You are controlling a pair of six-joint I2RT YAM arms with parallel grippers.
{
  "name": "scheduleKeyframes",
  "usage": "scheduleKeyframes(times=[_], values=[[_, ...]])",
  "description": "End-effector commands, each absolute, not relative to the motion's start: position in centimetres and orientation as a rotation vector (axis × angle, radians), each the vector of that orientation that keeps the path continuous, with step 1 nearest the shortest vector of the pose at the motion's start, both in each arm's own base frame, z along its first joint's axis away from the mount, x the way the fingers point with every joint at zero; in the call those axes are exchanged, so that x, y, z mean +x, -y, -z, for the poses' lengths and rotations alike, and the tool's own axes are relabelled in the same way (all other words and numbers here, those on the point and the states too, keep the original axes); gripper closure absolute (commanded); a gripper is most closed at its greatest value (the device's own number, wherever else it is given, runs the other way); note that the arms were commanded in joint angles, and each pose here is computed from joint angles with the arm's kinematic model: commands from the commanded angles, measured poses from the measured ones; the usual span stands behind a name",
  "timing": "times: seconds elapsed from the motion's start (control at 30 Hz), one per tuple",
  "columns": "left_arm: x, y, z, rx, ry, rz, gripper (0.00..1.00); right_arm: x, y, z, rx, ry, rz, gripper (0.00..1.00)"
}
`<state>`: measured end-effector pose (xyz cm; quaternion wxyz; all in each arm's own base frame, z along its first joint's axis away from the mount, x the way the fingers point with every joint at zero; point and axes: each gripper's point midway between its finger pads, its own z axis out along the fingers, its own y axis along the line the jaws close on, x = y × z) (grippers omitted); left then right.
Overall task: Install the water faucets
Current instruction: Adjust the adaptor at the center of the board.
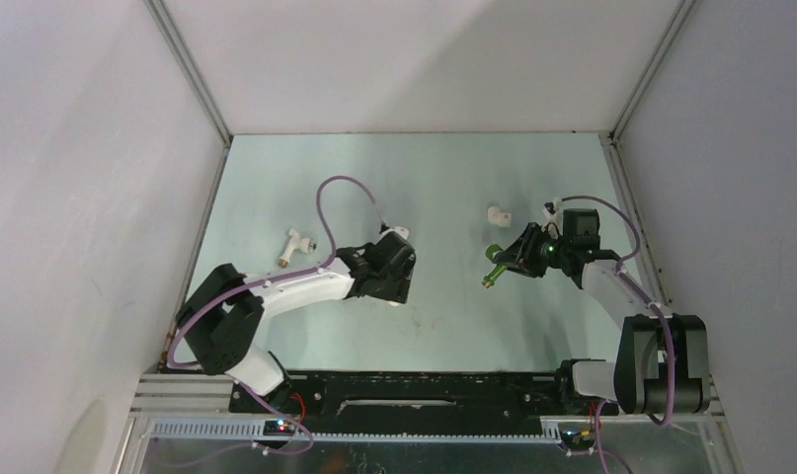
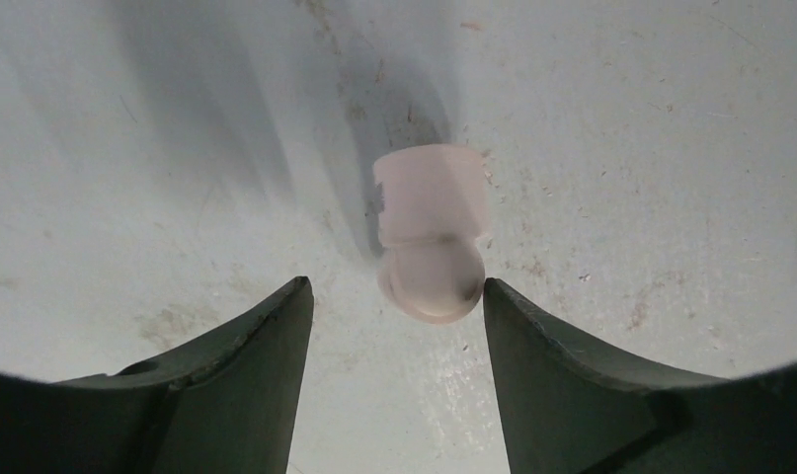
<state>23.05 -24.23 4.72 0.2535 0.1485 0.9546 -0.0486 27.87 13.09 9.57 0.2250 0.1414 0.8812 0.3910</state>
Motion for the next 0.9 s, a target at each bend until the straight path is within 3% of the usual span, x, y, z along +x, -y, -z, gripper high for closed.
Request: scheduleKeyframes(times=[0.0, 0.33, 0.7, 0.87], values=[[23.4, 25.8, -5.8, 0.197, -2.55, 0.438, 0.3, 29.2, -12.9, -11.5, 0.341, -2.36, -1.077, 1.0], [23.6, 25.5, -4.5, 0.208, -2.577, 0.372, 0.31, 29.5, -13.2, -11.4, 0.345, -2.356, -1.104, 1.0], [24.8, 25.5, -3.9, 0.223, -2.591, 0.321, 0.42, 29.3, -13.3, -11.4, 0.335, -2.361, -1.108, 1.0], [25.4, 25.2, -4.3, 0.124, -2.584, 0.403, 0.39, 29.2, -13.3, -11.4, 0.33, -2.361, -1.112, 1.0]])
